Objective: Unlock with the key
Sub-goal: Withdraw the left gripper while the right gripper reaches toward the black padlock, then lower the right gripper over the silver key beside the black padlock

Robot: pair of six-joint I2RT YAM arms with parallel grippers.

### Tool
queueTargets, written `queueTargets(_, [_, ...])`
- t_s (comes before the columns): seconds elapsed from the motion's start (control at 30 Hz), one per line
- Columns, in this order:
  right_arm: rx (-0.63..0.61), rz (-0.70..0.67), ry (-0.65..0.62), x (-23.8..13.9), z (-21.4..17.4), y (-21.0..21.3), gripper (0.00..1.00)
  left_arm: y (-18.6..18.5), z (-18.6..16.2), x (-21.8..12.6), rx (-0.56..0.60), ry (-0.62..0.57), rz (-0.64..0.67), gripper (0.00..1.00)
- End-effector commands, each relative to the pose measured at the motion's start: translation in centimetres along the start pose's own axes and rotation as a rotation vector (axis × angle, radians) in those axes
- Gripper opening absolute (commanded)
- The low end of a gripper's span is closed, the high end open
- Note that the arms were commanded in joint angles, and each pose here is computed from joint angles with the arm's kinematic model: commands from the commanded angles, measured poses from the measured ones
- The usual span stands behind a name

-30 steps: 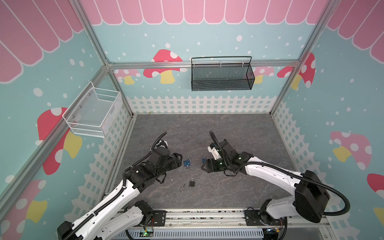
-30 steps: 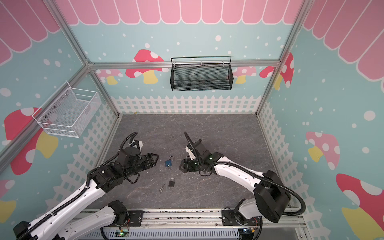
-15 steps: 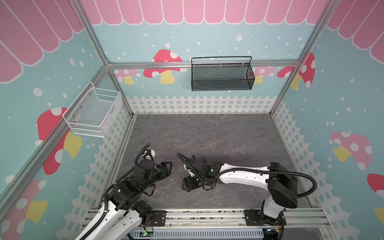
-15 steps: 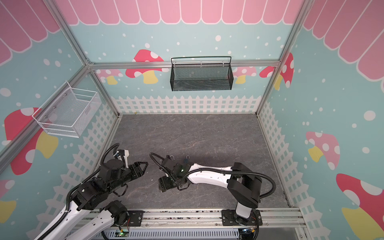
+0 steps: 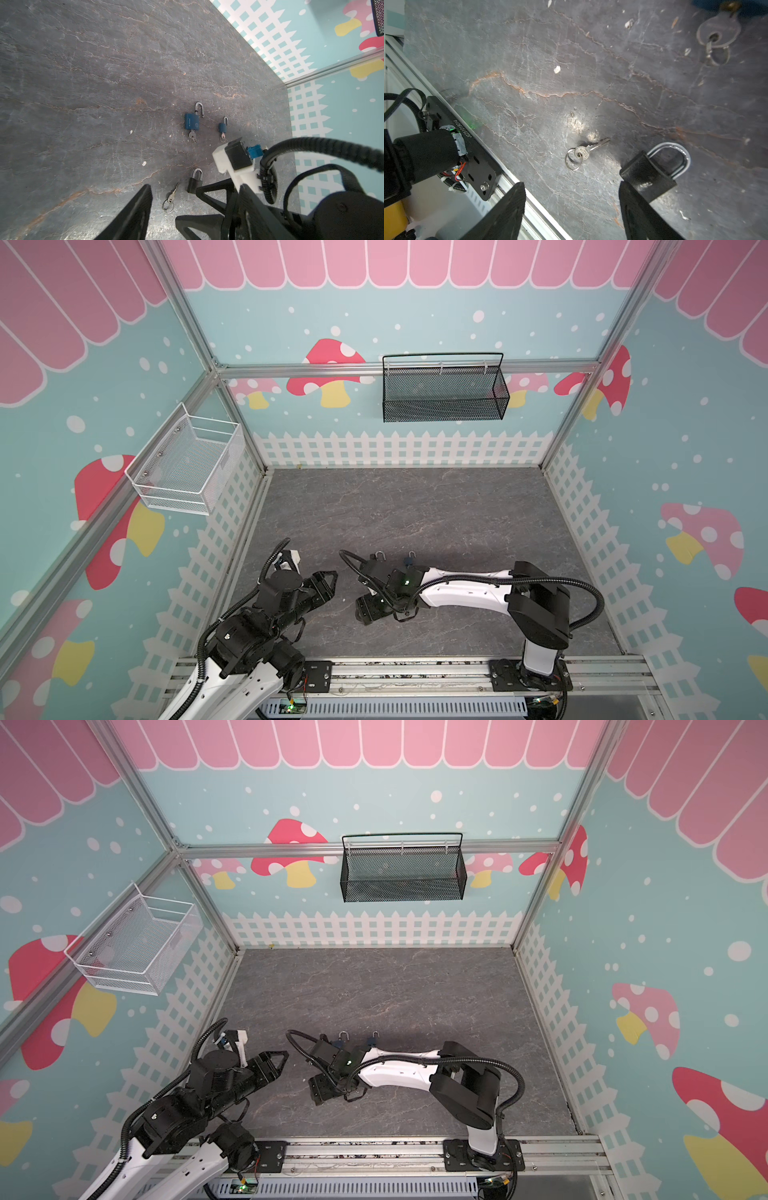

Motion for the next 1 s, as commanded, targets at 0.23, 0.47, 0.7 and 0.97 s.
queueTargets(0.23, [-0.024,-0.030,0.019,2.9,0.4,0.6,0.74,1.2,0.6,-0.6,-0.019,-0.043,0.067,0.66])
queueTargets(0.47, [-0.043,-0.074,0.036,3.9,0.5,-0.1,0.74,1.6,1.2,-1.4,-0.029,-0.073,0.087,0.66])
queueTargets(0.7, [-0.135,-0.062,0.071,5.3,1.0,1.3,0.74,1.7,2.2,-3.1,-0.045,-0.124,0.094,0.66])
queueTargets(0.97, [-0.263,-0.069,0.069,5.1,2.3,3.0,0.74,1.5,2.7,-4.2,-0.069,-0.149,0.072,0.65])
Point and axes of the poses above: each gripper's point midway between its finger pads, its own x axis out along the fingers, its own y axis along the line the jaws close on, z = x × y, the point moved 2 cm from there along -x, back along the fingers, and after that the axes turned 2 degrees about -x, right-handed, at the moved point
